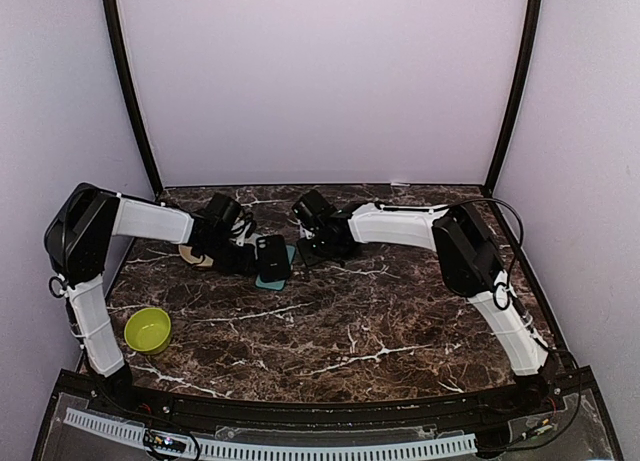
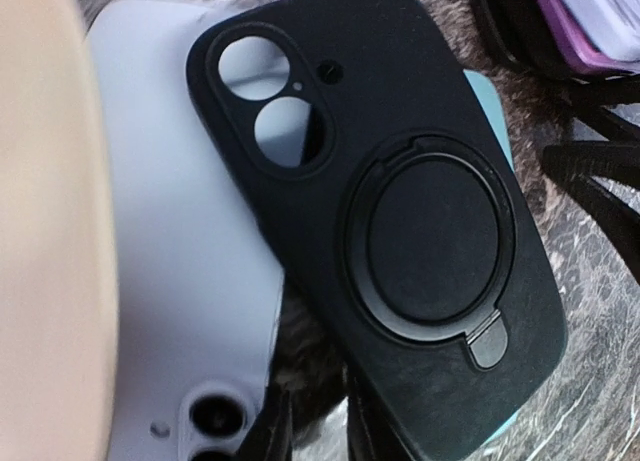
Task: Put the phone into the phone case
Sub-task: Adjust the phone case at the center of the board.
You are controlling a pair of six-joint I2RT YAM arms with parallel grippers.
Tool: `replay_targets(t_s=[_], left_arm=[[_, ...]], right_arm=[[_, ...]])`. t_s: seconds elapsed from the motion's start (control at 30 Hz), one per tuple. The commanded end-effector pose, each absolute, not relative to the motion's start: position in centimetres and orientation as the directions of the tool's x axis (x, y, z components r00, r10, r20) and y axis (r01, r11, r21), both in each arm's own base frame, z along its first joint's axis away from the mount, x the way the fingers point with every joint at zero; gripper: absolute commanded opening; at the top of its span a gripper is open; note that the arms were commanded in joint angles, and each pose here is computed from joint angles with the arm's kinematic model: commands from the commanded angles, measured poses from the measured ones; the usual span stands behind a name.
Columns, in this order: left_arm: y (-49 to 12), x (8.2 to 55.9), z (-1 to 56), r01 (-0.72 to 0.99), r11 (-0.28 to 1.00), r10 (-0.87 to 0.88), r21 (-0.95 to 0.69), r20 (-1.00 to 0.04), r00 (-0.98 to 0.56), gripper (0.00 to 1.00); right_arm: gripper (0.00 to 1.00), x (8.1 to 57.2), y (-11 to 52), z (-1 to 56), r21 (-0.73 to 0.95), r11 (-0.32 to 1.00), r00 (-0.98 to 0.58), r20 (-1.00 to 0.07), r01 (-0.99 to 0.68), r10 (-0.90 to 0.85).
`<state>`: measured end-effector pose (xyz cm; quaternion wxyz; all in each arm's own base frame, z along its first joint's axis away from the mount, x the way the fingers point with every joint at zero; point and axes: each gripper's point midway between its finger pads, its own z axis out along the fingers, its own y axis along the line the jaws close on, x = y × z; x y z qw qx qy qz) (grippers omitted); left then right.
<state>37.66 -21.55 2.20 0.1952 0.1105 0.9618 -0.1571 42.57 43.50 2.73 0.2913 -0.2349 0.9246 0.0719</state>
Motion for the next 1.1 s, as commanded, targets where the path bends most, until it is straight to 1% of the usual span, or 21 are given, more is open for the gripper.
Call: replay_targets(t_s=[0.0,0.1,0.3,0.4,0.53,0.6,0.67,0.73,0.77,0.8,0.83,0.93,1.0,1.07], left_arm=[[-22.9,35.9,-0.8,0.349,0.900,0.251,-0.262,-0.345,-0.904,0.23],[-25.2,36.3,-0.3,0.407,0.868,0.287,-0.285,-0.382,-0.878,0.26],[-28.4,37.0,-0.3,0.462,0.839,0.334,-0.288,-0.397,-0.855,0.29],[-30.5,37.5,0.7,0.506,0.809,0.349,-0.299,-0.449,-0.822,0.31],[-31.9,38.2,2.0,0.524,0.788,0.342,-0.323,-0.477,-0.810,0.32],[-31.7,38.8,2.9,0.524,0.795,0.340,-0.305,-0.491,-0.802,0.32],[-31.1,39.6,4.0,0.511,0.805,0.323,-0.301,-0.500,-0.804,0.32],[-30.4,40.3,4.9,0.484,0.814,0.292,-0.322,-0.493,-0.819,0.33],[-30.2,40.3,5.1,0.468,0.817,0.278,-0.336,-0.481,-0.831,0.33],[-29.7,40.7,5.8,0.454,0.822,0.259,-0.344,-0.485,-0.835,0.33],[-29.4,40.6,6.0,0.443,0.822,0.249,-0.356,-0.476,-0.844,0.34],[-28.2,40.7,7.5,0.438,0.820,0.228,-0.367,-0.493,-0.840,0.38],[-27.5,40.6,8.3,0.440,0.822,0.225,-0.362,-0.503,-0.834,0.42],[-26.9,40.1,8.8,0.436,0.820,0.225,-0.371,-0.492,-0.841,0.47]], right_arm=[[0.47,43.9,42.5,2.4,-0.021,0.893,-0.719,-0.584,-0.449,-0.376],[0.47,44.0,40.8,3.4,-0.033,0.913,-0.731,-0.588,-0.407,-0.347],[0.50,43.5,37.9,7.6,-0.034,0.934,-0.706,-0.645,-0.357,-0.293],[0.52,42.8,36.8,8.0,-0.049,0.937,-0.712,-0.637,-0.346,-0.296],[0.55,41.6,35.7,8.1,-0.044,0.938,-0.730,-0.616,-0.344,-0.296],[0.59,40.3,36.3,8.1,0.015,0.925,-0.735,-0.613,-0.379,-0.291],[0.66,38.8,37.3,8.0,0.081,0.910,-0.739,-0.614,-0.406,-0.275],[0.81,37.1,38.6,7.9,0.115,0.890,-0.730,-0.623,-0.441,-0.282],[0.90,36.5,39.3,7.7,0.105,0.876,-0.713,-0.630,-0.471,-0.308],[0.97,36.0,39.9,7.6,0.098,0.866,-0.699,-0.638,-0.491,-0.323],[0.98,35.9,40.4,7.2,0.082,0.850,-0.682,-0.639,-0.521,-0.356],[0.99,36.3,41.5,6.5,0.075,0.806,-0.652,-0.633,-0.588,-0.417],[0.99,37.4,41.1,5.7,0.050,0.802,-0.649,-0.620,-0.595,-0.442],[0.99,38.0,40.2,5.0,0.014,0.807,-0.661,-0.582,-0.590,-0.473]])
